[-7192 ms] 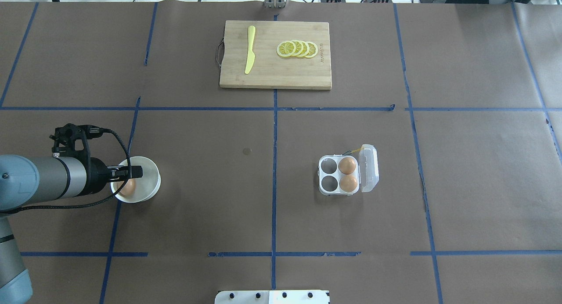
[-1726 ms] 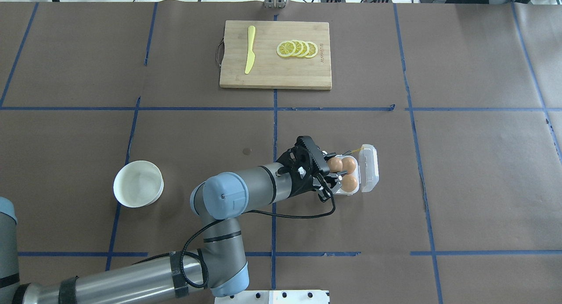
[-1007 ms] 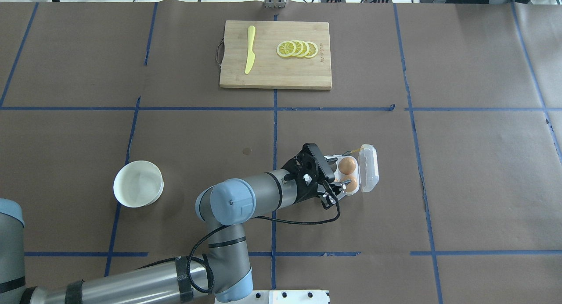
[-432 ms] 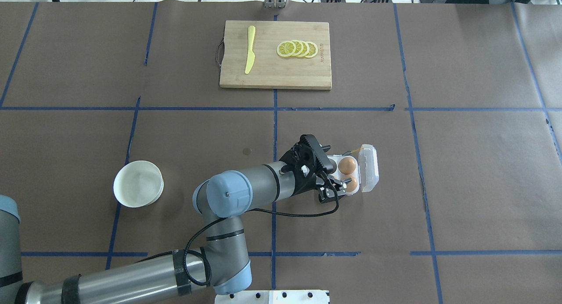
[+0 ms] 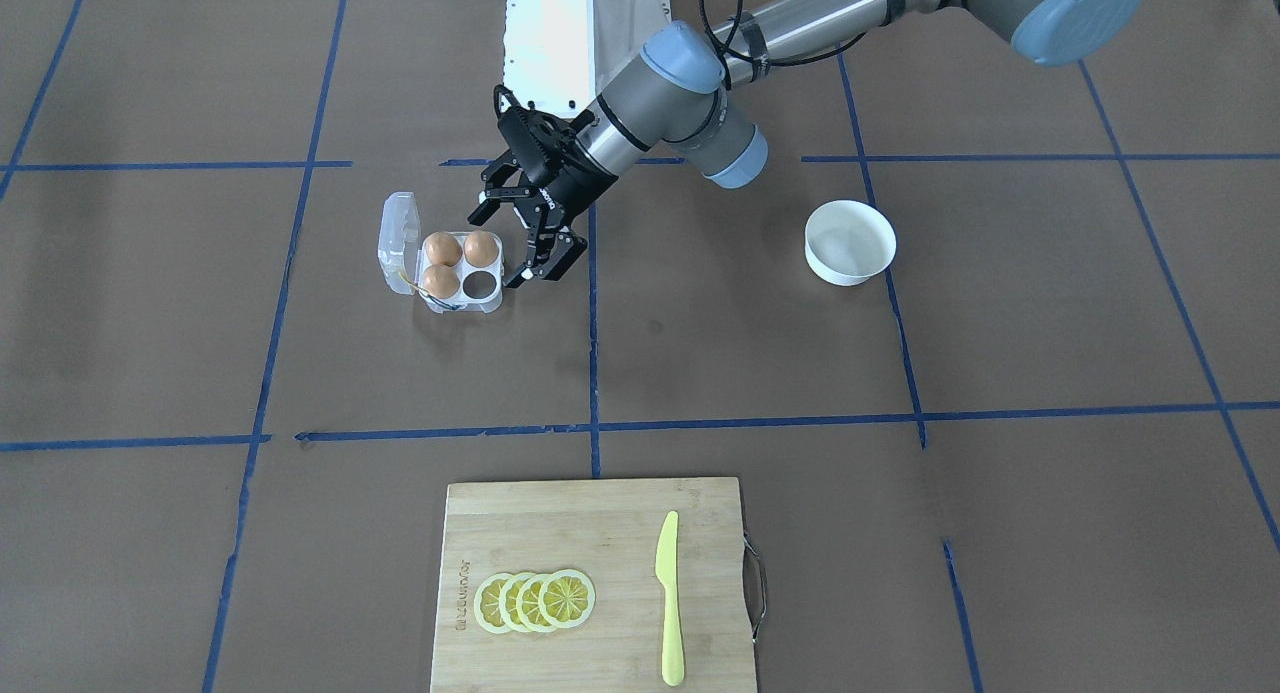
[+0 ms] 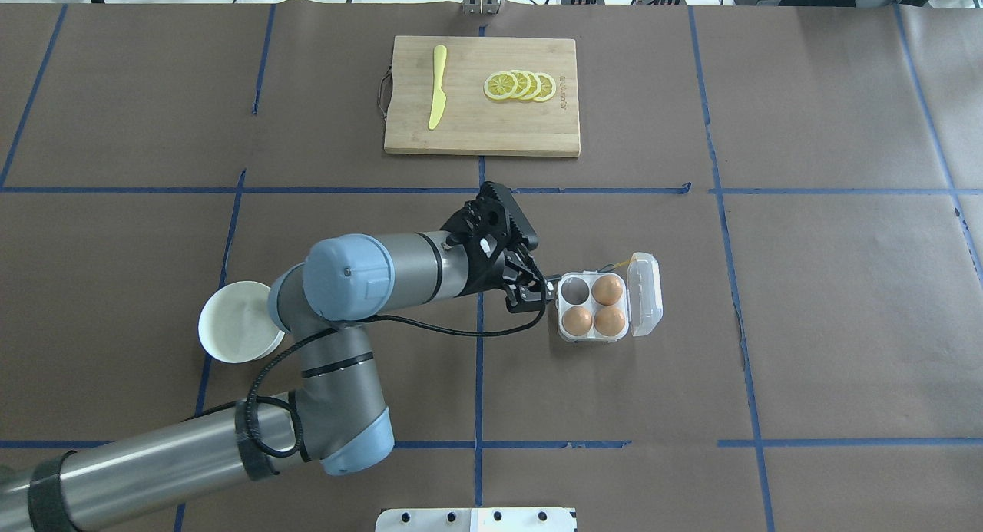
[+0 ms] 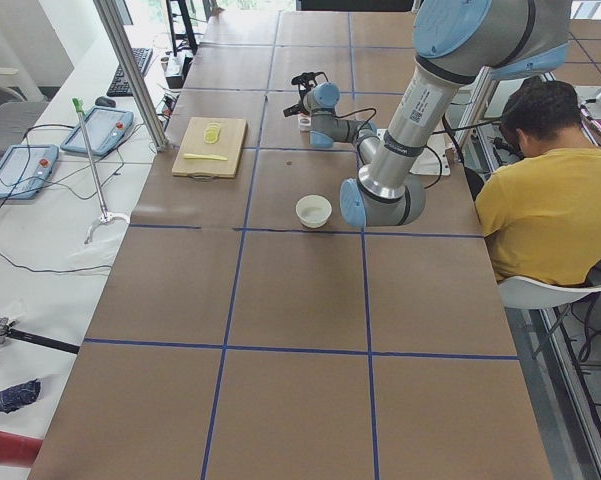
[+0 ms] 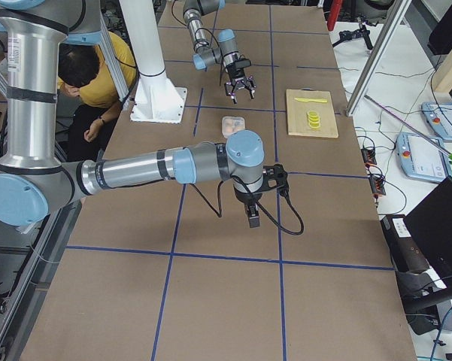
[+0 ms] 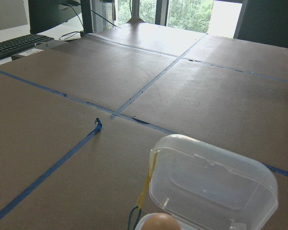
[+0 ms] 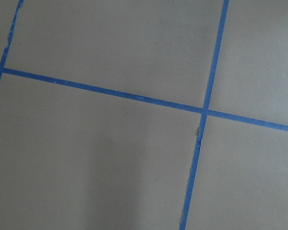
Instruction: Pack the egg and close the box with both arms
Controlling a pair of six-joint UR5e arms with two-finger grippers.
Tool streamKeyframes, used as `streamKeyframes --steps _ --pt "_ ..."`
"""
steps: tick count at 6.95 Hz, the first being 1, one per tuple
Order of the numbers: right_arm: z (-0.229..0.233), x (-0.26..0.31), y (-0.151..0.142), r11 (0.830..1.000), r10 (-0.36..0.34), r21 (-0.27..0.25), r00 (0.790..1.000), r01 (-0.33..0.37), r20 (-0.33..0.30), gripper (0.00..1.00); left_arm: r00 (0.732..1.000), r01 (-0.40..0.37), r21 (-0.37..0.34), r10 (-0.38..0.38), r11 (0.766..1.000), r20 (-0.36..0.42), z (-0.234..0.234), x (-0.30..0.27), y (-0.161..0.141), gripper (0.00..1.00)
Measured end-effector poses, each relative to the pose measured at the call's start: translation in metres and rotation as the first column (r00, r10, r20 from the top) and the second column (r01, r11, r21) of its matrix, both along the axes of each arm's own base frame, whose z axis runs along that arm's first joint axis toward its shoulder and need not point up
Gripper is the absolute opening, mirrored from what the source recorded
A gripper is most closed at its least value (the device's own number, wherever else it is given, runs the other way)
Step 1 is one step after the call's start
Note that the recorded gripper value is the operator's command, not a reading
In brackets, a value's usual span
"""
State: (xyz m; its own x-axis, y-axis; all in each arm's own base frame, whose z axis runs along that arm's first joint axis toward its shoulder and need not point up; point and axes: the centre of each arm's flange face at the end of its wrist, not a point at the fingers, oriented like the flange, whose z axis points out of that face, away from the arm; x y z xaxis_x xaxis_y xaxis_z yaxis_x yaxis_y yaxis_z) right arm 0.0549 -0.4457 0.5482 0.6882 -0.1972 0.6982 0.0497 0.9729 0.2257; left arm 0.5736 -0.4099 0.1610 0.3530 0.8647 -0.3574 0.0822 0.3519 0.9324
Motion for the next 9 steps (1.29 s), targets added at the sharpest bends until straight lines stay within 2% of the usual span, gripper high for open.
streamKeyframes --steps 2,4,5,6,7,8,9 --pt "0.002 0.000 0.001 1.000 0.000 -0.005 1.000 0.000 0.000 1.00 0.982 0.018 -0.129 0.006 0.992 0.186 0.012 -0.094 -0.049 0.99" --pt "0.004 0.000 0.001 1.000 0.000 -0.008 1.000 0.000 0.000 1.00 0.943 0.124 -0.264 -0.031 0.956 0.330 0.051 -0.215 -0.107 1.00" --pt "0.005 0.000 0.001 1.000 0.000 -0.010 1.000 0.000 0.000 1.00 0.922 0.156 -0.329 -0.018 0.931 0.386 0.095 -0.266 -0.121 1.00" --pt "0.006 0.000 0.001 1.000 0.000 -0.013 1.000 0.000 0.001 1.00 0.904 0.196 -0.408 -0.003 0.891 0.428 0.149 -0.309 -0.131 1.00" --pt "0.006 0.000 0.001 1.000 0.000 -0.014 1.000 0.000 0.002 1.00 0.886 0.271 -0.476 -0.024 0.836 0.463 0.197 -0.357 -0.151 1.00" --pt "0.006 0.000 0.001 1.000 0.000 -0.014 1.000 0.000 0.002 1.00 0.869 0.348 -0.519 -0.060 0.781 0.492 0.236 -0.407 -0.170 1.00" --pt "0.007 0.000 0.001 1.000 0.000 -0.014 1.000 0.000 0.002 1.00 0.844 0.403 -0.533 -0.077 0.744 0.530 0.277 -0.450 -0.175 1.00"
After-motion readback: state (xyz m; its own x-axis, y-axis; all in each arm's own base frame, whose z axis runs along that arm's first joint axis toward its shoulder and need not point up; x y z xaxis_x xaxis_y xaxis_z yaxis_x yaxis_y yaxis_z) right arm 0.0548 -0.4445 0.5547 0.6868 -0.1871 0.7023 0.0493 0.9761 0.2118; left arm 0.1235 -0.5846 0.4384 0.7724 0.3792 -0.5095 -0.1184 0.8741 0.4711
